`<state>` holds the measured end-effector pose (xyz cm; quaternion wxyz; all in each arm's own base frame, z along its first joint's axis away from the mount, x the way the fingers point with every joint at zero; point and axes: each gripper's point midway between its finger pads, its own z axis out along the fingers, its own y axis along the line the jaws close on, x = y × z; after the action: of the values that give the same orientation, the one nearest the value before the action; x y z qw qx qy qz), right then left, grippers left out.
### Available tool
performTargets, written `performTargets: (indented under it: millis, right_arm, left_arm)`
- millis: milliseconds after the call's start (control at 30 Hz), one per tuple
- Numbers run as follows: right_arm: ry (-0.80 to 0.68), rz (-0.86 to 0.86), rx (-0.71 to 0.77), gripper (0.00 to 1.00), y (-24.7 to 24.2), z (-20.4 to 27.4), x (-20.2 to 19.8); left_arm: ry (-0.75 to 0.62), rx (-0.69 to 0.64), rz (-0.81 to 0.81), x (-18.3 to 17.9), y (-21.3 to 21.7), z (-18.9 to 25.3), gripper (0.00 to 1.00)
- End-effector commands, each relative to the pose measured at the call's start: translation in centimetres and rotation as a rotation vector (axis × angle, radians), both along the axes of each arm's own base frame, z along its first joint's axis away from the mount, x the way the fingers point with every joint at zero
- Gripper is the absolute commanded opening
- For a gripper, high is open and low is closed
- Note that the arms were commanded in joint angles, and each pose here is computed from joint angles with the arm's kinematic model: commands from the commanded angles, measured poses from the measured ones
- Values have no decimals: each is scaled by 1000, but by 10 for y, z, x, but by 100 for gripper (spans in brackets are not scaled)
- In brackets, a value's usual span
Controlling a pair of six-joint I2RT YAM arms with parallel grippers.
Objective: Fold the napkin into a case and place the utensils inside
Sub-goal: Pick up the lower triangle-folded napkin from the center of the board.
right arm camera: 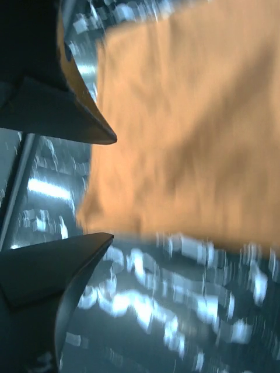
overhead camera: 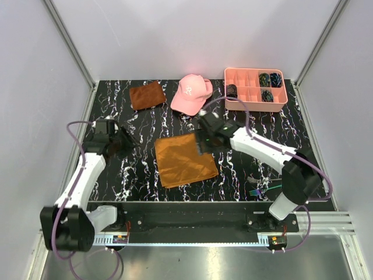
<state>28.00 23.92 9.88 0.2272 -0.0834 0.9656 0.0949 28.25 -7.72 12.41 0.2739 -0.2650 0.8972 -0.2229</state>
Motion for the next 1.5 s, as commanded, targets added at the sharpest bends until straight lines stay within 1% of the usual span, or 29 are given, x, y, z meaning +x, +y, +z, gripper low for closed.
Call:
performTargets:
  millis: [0,33,67,100,133,167,200,233,267,333,433,467,533,567,700,800,967,1200,1300,1367,1400,1433,1467]
  right_arm:
    - [0,84,33,73,77,17,-30]
    - [8,102,40,75,91,16,-35]
    - [36,138,20,75,111,1,-50]
    - [5,146,33,75,128,10,-46]
    - [21,146,9,74,137,-4,-49]
    - [12,179,27,74,156,0,-56]
    - [12,193,24,73,164,-3,-59]
    - [34,201,-7,71,169,-19,-63]
    - [26,225,1,70,181,-16,-69]
    - [41,244,-32,68,187,-31,-74]
    - [46,261,-41,64,197,-40,-81]
    - [52,268,-47,61,198,-43,-83]
    - [59,274,-51,58,202,-48,-86]
    - [60,273,-48,53,203,-49,-86]
    - [70,290,-56,47,209,-57,-90]
    - [71,291,-53,47,212,-57,-89]
    - [90,297,-56,48,215,-65,-92]
    - [145,296,-142,50,198,-98,-105]
    - [169,294,-185,50,190,-111,-112]
    - [183,277,-233,44,180,-119,-115]
    - [162,261,-268,39,173,-122,-111]
    - [158,256,-292,37,168,-125,-111]
    - [168,248,-332,29,159,-130,-112]
  left_arm:
    - [-27,183,282,-10,54,32,57]
    - [-17,221,338,-15,66,35,58]
    - [-15,234,363,-18,70,38,59]
    - [-19,234,403,-20,74,43,60]
    - [-5,249,428,-26,79,46,61]
    - [-2,246,436,-28,80,48,61]
    - [8,237,438,-31,79,49,62]
    - [9,229,437,-32,78,50,63]
    - [9,221,432,-33,77,51,63]
    - [14,201,421,-34,73,52,63]
    - [14,191,416,-37,72,52,63]
    - [12,187,419,-37,72,53,63]
    - [12,186,414,-38,72,52,64]
    - [11,183,408,-39,71,52,64]
    - [22,175,392,-38,68,48,64]
    - [31,172,373,-37,65,45,64]
    - [49,174,389,-37,73,41,64]
    - [59,160,401,-37,80,39,65]
    - [71,140,406,-36,82,37,66]
    - [78,135,403,-35,83,35,66]
    - [84,134,407,-35,84,33,66]
    - [89,133,405,-35,85,31,66]
    - [101,131,404,-35,85,27,67]
